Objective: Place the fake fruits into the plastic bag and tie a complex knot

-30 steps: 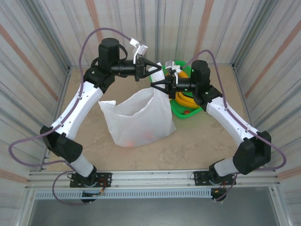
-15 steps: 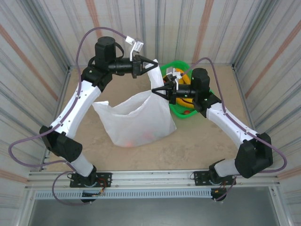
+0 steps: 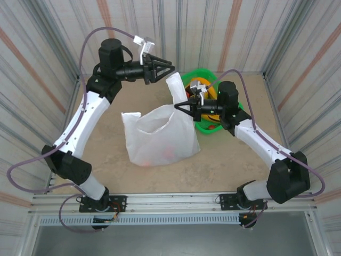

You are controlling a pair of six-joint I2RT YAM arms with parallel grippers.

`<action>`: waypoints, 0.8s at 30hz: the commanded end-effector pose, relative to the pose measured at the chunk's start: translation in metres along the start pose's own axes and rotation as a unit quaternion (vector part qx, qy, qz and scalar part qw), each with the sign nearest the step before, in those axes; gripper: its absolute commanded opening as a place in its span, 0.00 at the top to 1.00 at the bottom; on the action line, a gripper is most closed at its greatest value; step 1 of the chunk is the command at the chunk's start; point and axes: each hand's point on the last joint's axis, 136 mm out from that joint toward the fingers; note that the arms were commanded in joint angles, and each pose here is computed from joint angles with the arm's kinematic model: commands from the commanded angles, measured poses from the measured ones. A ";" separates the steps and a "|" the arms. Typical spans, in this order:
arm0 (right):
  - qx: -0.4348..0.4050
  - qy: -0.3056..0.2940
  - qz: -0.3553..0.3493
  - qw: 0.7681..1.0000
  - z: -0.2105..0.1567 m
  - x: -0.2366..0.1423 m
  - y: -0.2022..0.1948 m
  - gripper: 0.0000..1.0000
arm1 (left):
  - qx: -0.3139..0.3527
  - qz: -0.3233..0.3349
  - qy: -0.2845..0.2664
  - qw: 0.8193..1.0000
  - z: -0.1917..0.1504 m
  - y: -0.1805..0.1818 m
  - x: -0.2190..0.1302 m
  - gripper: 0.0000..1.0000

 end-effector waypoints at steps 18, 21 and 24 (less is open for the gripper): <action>0.022 -0.032 -0.037 0.999 0.013 -0.027 -0.027 1.00 | 0.071 0.206 -0.094 0.971 -0.082 -0.076 -0.182 0.01; 0.024 -0.032 -0.037 0.999 0.012 -0.028 -0.029 1.00 | 0.086 0.253 -0.109 0.957 -0.097 -0.085 -0.198 0.01; 0.022 -0.032 -0.034 0.999 0.012 -0.027 -0.028 1.00 | 0.085 0.299 -0.114 0.943 -0.109 -0.081 -0.211 0.01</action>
Point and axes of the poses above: each hand's point on the last joint's axis, 136 mm out from that joint toward the fingers, its own x axis out along the fingers, its own y axis along the line the jaws close on, z = x × y
